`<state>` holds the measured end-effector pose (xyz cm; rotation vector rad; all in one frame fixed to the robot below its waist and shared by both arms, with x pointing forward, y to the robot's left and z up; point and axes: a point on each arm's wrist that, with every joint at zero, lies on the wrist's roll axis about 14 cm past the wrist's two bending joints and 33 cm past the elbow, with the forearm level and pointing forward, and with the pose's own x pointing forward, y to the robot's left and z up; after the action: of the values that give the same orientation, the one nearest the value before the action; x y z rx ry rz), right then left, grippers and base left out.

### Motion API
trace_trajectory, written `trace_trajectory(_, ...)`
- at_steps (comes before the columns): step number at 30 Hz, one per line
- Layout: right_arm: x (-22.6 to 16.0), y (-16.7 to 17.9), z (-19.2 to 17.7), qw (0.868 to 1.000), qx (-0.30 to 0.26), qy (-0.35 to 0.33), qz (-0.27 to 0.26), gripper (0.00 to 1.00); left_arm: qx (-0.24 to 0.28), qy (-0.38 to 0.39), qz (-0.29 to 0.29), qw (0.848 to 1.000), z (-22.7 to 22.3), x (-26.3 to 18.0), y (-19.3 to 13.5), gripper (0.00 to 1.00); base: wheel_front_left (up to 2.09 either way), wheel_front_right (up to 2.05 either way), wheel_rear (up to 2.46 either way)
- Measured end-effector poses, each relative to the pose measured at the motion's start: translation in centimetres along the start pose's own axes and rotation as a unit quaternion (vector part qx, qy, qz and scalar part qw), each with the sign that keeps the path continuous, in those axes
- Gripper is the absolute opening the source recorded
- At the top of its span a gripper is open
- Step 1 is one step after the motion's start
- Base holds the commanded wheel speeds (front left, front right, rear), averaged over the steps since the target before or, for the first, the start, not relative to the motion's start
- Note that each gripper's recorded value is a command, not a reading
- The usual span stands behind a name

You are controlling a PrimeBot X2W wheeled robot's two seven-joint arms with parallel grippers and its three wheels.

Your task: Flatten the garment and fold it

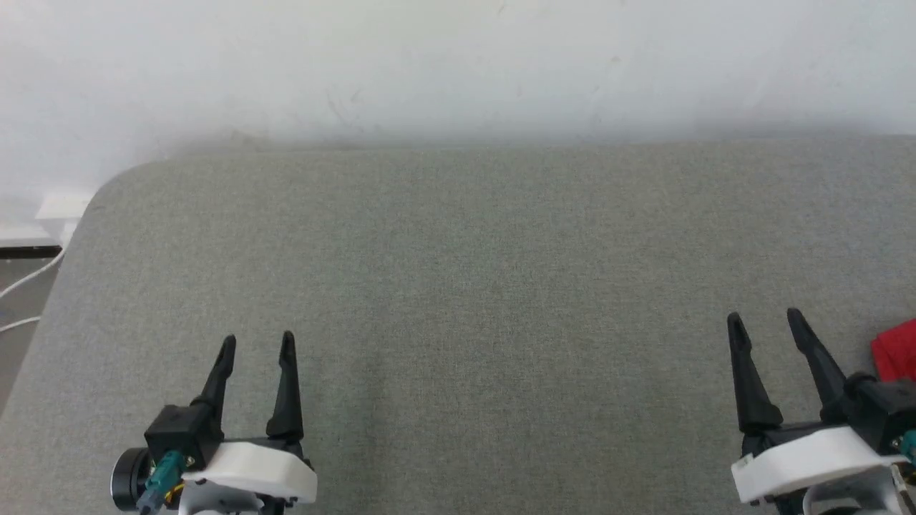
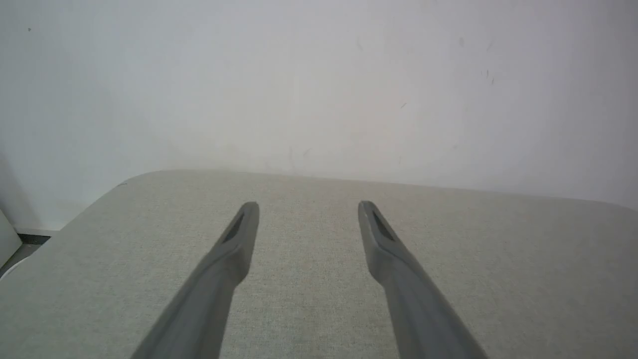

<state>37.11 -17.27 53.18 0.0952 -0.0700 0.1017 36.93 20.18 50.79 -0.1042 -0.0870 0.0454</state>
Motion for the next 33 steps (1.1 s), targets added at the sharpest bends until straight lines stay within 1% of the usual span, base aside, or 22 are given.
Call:
trace_trajectory(6,-2.0,0.0,-0.6,1.0,0.001,0.021,-0.005,1.0,0.015,0.017,-0.018,1.0,-0.9,-1.1,-0.5,1.0,0.0,0.0,0.0)
trace_trajectory(11,-2.7,0.1,-0.8,1.0,0.004,0.025,-0.005,1.0,0.019,0.027,-0.023,0.999,-1.5,-1.8,-0.7,1.0,0.0,0.0,0.0)
trace_trajectory(12,-2.8,0.2,-0.9,1.0,0.004,0.026,-0.004,0.0,0.02,0.029,-0.023,0.999,-1.6,-1.9,-0.7,0.0,0.0,0.0,0.0)
trace_trajectory(33,-2.8,0.1,-1.1,0.999,-0.001,0.033,-0.005,0.0,0.023,0.036,-0.027,0.999,-1.5,-1.7,-1.0,0.0,0.0,0.0,0.0)
